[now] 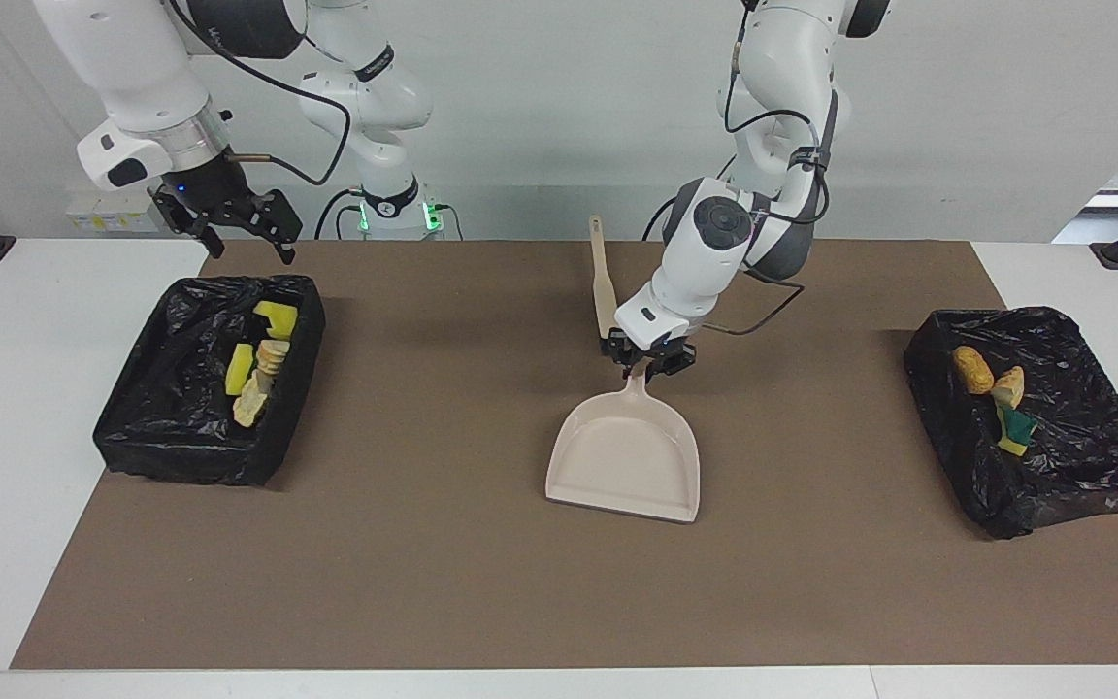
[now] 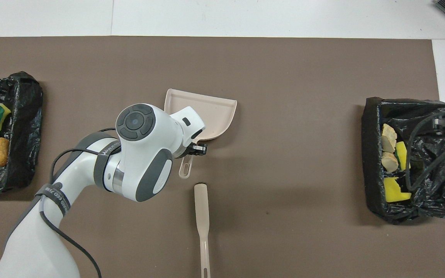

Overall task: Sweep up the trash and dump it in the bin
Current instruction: 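Bring the empty dustpan back toward the table center with the left gripper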

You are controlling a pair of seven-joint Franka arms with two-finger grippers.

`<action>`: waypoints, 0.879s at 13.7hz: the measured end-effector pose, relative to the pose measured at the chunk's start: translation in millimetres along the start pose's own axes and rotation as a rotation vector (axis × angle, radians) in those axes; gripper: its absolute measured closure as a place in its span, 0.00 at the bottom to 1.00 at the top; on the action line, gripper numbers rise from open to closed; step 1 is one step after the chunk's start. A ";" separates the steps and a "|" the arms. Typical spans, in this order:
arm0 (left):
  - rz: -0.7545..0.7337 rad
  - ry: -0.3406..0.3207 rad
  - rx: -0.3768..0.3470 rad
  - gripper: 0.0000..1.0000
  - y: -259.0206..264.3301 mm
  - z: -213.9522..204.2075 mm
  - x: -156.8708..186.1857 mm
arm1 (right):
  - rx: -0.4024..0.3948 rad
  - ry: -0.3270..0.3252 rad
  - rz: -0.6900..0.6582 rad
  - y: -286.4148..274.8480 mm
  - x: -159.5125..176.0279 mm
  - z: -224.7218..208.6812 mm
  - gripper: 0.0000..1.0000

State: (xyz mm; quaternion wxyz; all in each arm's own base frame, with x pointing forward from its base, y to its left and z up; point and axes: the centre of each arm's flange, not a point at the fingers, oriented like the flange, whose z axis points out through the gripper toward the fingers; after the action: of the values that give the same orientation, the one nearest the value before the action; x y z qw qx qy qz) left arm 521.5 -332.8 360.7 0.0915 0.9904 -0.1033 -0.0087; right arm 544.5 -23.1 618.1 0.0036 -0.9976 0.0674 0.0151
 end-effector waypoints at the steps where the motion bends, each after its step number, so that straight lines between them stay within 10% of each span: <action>1: -0.007 0.001 -0.003 0.68 0.4 2.6 0.6 | 0.000 0.003 0.000 -0.4 4.3 0.1 0.00; 7: -0.060 0.039 -0.055 0.68 -0.6 11.6 8.7 | 0.001 0.013 0.005 2.1 9.2 -1.2 0.00; 12: -0.059 0.023 -0.052 0.15 -2.0 5.5 10.5 | 0.000 0.008 0.010 4.8 8.9 -0.5 0.00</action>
State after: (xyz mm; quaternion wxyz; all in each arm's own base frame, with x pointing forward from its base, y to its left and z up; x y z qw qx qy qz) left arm 532.0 -334.0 354.9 0.1178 0.9904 -0.0727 -0.0026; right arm 552.6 -29.0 618.3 0.0033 -0.9973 0.0724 0.0113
